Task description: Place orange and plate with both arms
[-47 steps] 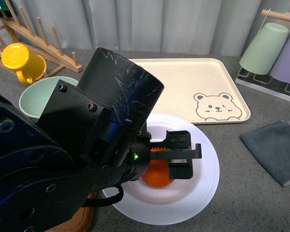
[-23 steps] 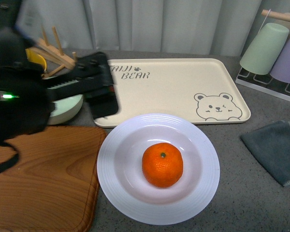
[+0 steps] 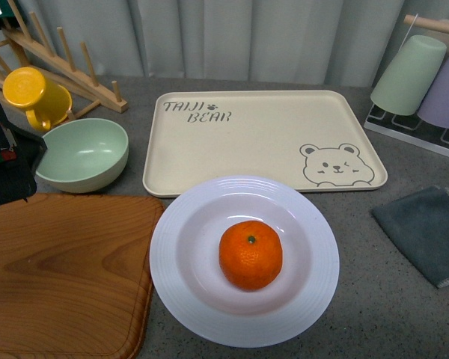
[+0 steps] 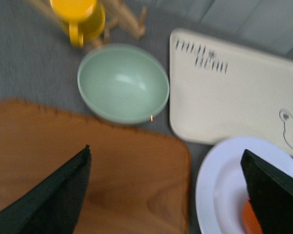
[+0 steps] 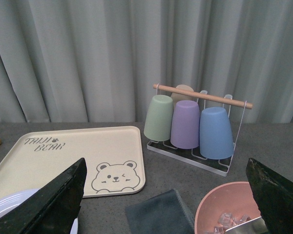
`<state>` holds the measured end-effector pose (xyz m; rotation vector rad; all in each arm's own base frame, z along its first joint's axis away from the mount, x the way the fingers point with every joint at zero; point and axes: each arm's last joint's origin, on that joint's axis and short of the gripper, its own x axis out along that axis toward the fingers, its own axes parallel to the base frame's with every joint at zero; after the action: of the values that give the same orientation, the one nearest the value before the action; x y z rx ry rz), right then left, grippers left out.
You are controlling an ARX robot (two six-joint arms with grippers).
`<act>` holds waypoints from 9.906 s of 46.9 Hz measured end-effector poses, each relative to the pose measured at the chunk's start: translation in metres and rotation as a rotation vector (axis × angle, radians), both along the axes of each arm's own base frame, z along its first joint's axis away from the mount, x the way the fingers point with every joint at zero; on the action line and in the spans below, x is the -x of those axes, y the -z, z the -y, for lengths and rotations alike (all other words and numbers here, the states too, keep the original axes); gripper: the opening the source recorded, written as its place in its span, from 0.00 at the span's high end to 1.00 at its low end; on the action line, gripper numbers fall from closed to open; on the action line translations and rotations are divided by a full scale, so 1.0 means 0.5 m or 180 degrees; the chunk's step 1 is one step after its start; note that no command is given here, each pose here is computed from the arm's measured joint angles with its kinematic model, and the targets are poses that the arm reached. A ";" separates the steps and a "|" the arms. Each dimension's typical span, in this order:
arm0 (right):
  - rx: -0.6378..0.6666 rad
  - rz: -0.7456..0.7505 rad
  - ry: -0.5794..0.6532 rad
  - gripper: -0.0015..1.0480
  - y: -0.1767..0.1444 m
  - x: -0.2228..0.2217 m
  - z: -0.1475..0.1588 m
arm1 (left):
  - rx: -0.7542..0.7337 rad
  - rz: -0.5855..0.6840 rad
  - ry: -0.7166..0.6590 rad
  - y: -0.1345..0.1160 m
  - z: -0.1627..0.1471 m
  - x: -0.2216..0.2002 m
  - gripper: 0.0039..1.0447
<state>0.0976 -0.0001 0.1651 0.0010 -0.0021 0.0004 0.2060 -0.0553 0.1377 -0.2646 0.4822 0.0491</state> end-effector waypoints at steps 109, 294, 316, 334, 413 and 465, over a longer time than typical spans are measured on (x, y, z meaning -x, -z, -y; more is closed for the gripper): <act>0.0070 -0.0377 -0.0096 0.09 0.010 -0.012 0.001 | -0.0819 0.1591 0.0152 -0.065 -0.110 0.219 0.63; -0.3087 -0.2882 -0.1625 0.97 0.316 -0.682 -0.103 | -0.0827 0.1589 0.0153 -0.065 -0.110 0.219 0.06; -0.2932 -0.2907 -0.1552 0.64 0.308 -0.751 -0.131 | -0.0827 0.1589 0.0153 -0.065 -0.110 0.219 0.06; -0.1891 -0.2402 -0.1114 0.08 0.199 -0.703 -0.111 | -0.0827 0.1589 0.0153 -0.065 -0.110 0.219 0.06; 0.0057 0.0130 0.0012 0.57 -0.004 -0.067 0.000 | -0.0831 0.1592 0.0144 -0.065 -0.110 0.219 0.06; 0.0035 0.0000 0.0001 0.88 0.000 0.000 0.000 | -0.0831 0.1592 0.0144 -0.065 -0.110 0.219 0.06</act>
<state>0.0977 -0.0001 0.1652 -0.0101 -0.0021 0.0000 0.0965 -0.0001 0.1702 -0.0044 -0.0181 0.0003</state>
